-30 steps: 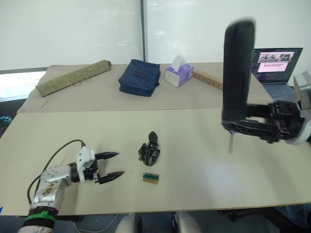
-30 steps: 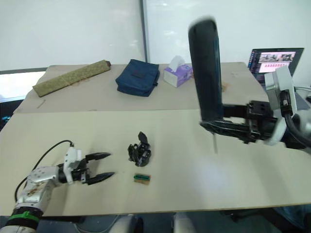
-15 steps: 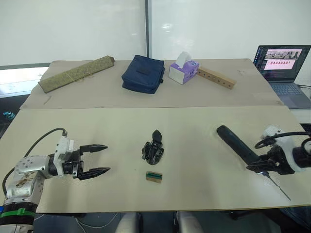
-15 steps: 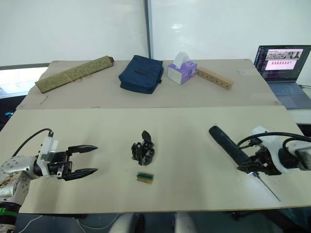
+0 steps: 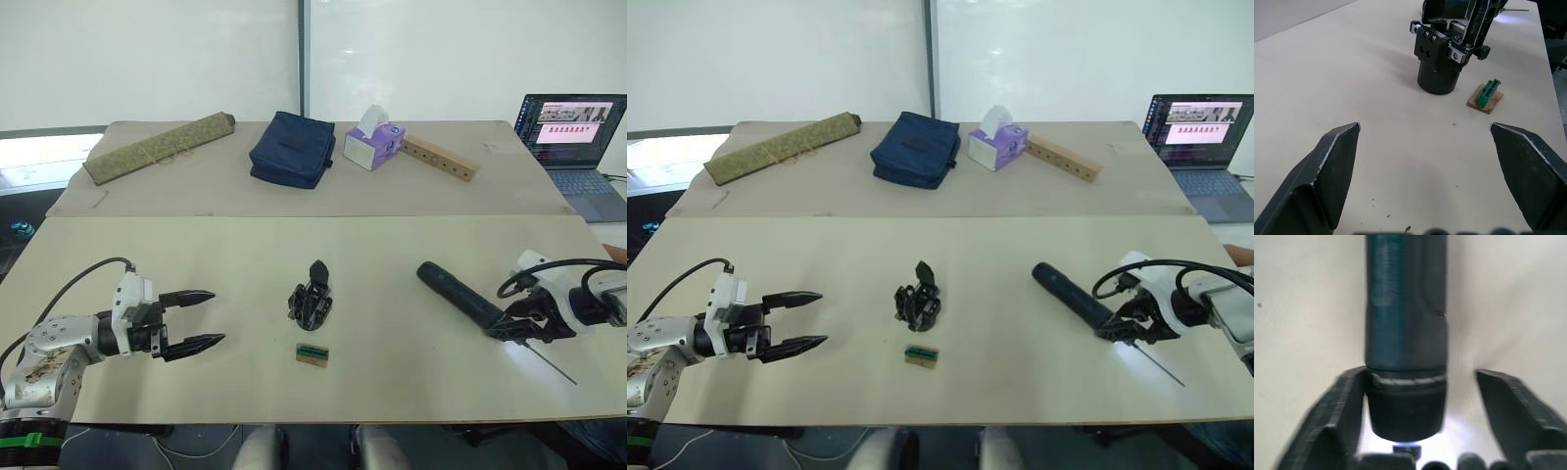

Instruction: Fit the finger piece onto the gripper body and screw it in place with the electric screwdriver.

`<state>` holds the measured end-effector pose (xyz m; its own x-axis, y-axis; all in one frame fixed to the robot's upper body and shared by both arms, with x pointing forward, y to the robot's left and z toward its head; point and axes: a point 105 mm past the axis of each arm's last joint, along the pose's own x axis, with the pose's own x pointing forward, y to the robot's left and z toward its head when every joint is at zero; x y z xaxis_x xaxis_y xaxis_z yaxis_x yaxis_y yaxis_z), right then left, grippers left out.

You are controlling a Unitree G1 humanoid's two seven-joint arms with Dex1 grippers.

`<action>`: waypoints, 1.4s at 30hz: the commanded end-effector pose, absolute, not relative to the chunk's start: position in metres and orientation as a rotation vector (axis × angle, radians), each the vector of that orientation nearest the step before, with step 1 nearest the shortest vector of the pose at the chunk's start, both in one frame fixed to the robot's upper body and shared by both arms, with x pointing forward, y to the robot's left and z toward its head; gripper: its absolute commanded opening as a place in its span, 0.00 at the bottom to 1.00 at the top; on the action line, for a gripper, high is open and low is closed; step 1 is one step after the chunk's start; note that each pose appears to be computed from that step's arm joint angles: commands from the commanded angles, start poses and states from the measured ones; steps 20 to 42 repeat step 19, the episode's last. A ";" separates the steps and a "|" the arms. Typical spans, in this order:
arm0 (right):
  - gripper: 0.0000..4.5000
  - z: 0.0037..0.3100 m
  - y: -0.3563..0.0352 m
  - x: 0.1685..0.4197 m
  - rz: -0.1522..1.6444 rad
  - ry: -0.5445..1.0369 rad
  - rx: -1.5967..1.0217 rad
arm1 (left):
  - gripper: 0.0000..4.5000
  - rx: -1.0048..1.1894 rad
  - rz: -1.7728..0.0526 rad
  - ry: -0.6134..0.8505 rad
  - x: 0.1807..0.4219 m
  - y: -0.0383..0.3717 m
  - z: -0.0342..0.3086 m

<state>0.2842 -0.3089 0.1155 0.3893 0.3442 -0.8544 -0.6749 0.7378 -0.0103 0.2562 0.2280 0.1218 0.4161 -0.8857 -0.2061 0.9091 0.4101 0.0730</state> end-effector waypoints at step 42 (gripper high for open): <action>0.99 0.198 -0.182 0.230 1.204 -0.110 -0.600 | 1.00 0.492 -0.863 0.113 0.273 0.270 0.117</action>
